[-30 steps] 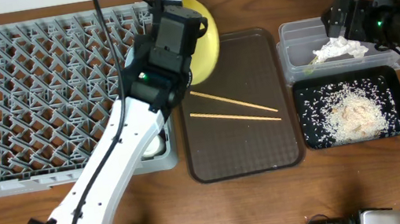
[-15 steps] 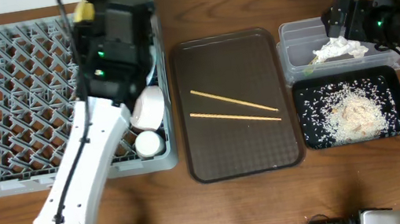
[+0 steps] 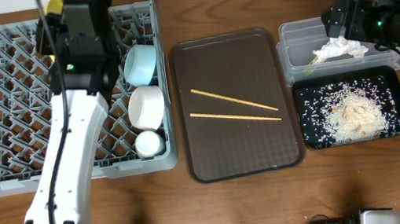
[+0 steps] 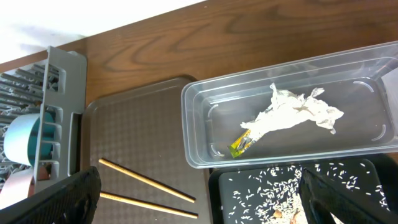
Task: Sort waste into correct bins and load items into the dishwasher
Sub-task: 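Lift the yellow plate with the left gripper and stand it in the rack, then release the plate and move the left gripper to the chopsticks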
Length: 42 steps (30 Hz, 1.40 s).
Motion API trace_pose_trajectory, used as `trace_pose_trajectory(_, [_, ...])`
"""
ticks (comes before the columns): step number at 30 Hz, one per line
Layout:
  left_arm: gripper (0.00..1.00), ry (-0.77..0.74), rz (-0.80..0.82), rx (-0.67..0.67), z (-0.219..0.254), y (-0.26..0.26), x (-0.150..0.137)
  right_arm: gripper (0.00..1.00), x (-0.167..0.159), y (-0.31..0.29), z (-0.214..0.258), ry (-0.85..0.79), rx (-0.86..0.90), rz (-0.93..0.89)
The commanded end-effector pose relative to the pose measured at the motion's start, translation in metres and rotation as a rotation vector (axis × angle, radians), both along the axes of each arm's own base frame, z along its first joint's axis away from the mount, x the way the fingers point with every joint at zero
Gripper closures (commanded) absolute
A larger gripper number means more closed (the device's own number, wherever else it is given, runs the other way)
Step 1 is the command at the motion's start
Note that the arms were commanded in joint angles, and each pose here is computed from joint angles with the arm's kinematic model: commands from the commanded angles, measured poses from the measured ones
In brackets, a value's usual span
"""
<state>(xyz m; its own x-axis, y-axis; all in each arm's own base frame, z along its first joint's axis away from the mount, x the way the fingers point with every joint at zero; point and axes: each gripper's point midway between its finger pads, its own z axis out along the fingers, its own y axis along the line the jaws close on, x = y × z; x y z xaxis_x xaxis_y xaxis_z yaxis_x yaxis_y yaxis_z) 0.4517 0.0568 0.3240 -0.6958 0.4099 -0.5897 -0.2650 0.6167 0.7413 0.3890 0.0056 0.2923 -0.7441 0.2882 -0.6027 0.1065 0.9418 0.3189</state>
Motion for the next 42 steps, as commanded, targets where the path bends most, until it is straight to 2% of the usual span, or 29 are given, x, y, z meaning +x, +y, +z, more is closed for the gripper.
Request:
trace_pose_trajectory(1, [0.93, 0.083, -0.034, 0.058, -0.019, -0.001, 0.016, 0.01, 0.001, -0.001, 0.000, 0.003, 0.009, -0.007])
trace_pose_trajectory(11, [0.93, 0.176, -0.063, 0.129, -0.058, -0.004, 0.046, 0.01, 0.000, -0.001, 0.000, 0.003, 0.009, -0.007])
trace_pose_trajectory(21, [0.93, 0.287, -0.069, 0.136, -0.106, -0.006, 0.055, 0.01, 0.001, -0.001, -0.001, 0.003, 0.009, -0.007])
trace_pose_trajectory(25, [0.92, 0.272, -0.035, 0.083, -0.118, -0.005, 0.053, 0.01, 0.000, -0.001, 0.000, 0.003, 0.009, -0.007])
trace_pose_trajectory(27, [0.83, 0.240, -0.013, 0.048, -0.119, -0.005, 0.052, 0.01, 0.000, -0.001, 0.000, 0.003, 0.009, -0.007])
trace_pose_trajectory(28, [0.68, 0.219, -0.001, 0.028, -0.119, -0.005, 0.052, 0.01, 0.000, -0.001, 0.000, 0.003, 0.009, -0.007])
trace_pose_trajectory(32, [0.49, 0.181, 0.014, 0.002, -0.116, -0.006, 0.053, 0.01, 0.001, -0.001, -0.001, 0.003, 0.009, -0.007])
trace_pose_trajectory(38, [0.36, -0.019, 0.052, -0.124, -0.070, -0.006, 0.046, 0.01, 0.000, -0.001, 0.000, 0.003, 0.009, -0.007])
trace_pose_trajectory(42, [0.34, -0.147, -0.060, -0.286, -0.022, -0.025, 0.032, 0.01, 0.000, -0.001, 0.000, 0.003, 0.009, -0.007])
